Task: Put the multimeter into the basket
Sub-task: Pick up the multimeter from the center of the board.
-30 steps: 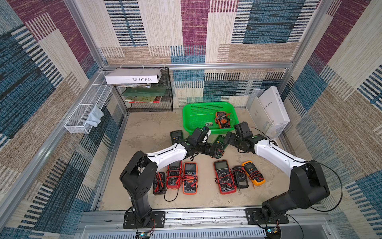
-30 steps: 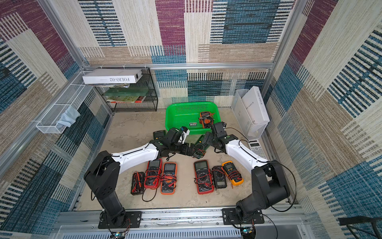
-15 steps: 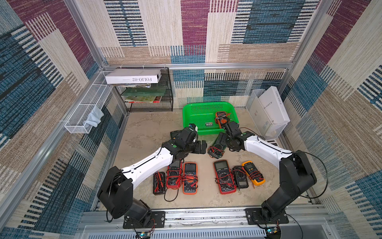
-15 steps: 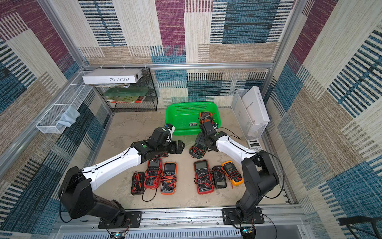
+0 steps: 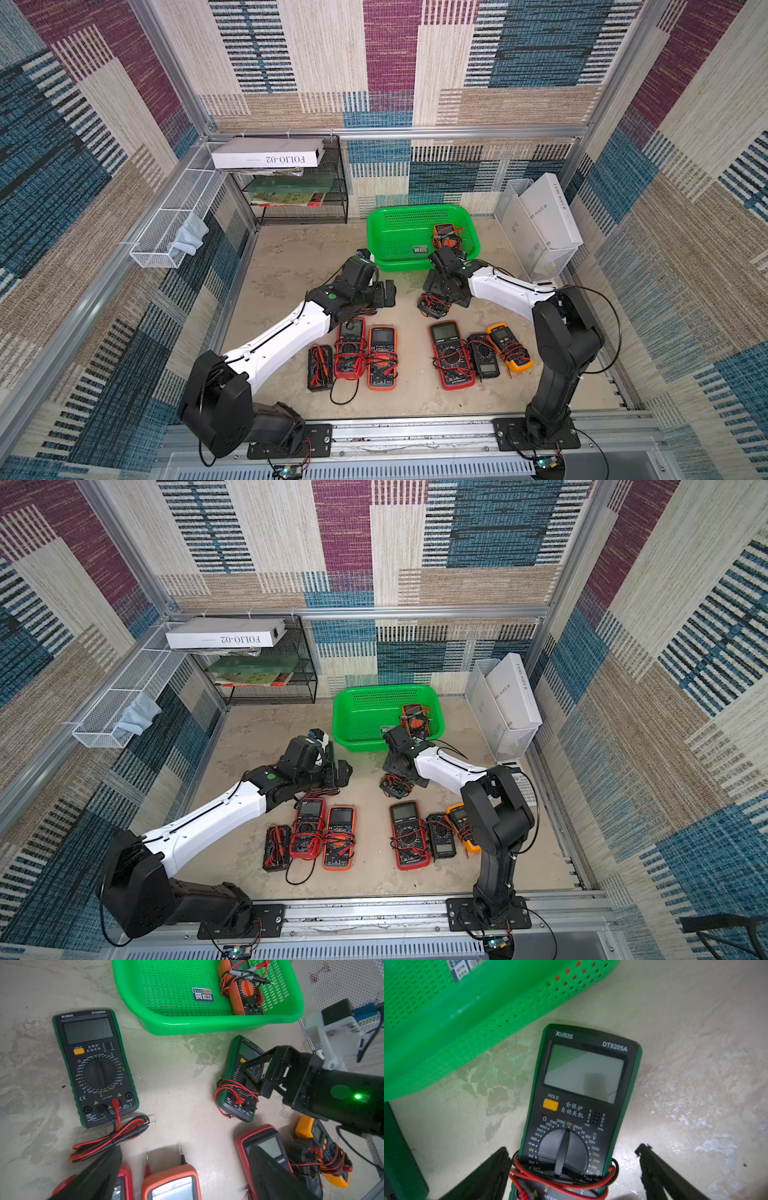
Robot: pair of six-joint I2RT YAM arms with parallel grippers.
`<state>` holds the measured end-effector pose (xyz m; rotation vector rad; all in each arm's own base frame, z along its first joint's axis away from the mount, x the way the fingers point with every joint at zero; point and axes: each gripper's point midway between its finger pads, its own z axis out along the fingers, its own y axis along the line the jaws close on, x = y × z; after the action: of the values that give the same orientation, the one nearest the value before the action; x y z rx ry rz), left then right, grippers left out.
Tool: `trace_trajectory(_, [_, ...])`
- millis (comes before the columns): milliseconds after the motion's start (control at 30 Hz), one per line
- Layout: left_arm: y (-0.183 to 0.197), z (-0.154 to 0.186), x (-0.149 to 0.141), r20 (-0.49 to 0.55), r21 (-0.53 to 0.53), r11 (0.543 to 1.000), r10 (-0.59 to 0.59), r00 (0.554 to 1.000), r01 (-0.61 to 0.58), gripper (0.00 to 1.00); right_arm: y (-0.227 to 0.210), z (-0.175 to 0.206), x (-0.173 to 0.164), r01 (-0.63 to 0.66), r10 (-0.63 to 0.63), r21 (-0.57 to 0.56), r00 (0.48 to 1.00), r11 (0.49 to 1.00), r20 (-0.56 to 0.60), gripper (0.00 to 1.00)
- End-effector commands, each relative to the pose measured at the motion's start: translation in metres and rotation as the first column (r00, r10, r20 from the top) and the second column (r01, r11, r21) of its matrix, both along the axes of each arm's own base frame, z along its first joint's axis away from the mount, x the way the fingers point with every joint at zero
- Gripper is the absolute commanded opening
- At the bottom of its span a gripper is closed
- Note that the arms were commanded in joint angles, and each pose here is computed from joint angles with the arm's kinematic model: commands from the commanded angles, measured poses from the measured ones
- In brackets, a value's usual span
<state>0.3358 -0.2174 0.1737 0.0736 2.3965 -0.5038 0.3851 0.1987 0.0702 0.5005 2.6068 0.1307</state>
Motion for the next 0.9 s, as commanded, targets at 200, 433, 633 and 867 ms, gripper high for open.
trace_trajectory(200, [0.002, -0.003, 0.0, -0.016, -0.018, 1.0, -0.001, 1.0, 0.001, 1.0, 0.002, -0.015, 0.005, 0.017, -0.019, -0.044, 0.999, 0.999, -0.036, 1.0])
trace_trajectory(433, [0.002, -0.005, 0.0, -0.024, -0.021, 1.0, -0.009, 1.0, 0.008, 1.0, 0.005, -0.035, 0.004, 0.012, -0.016, -0.052, 0.997, 0.999, -0.08, 0.99])
trace_trajectory(633, [0.0, -0.006, 0.001, -0.031, -0.03, 0.999, -0.015, 0.999, 0.014, 1.0, 0.009, -0.048, 0.003, -0.004, -0.001, -0.046, 0.994, 0.999, -0.107, 1.0])
trace_trajectory(867, [-0.003, -0.005, 0.001, -0.037, -0.038, 0.999, -0.02, 0.999, 0.019, 1.0, 0.015, -0.048, 0.0, -0.022, 0.02, -0.019, 0.994, 1.0, -0.105, 0.84])
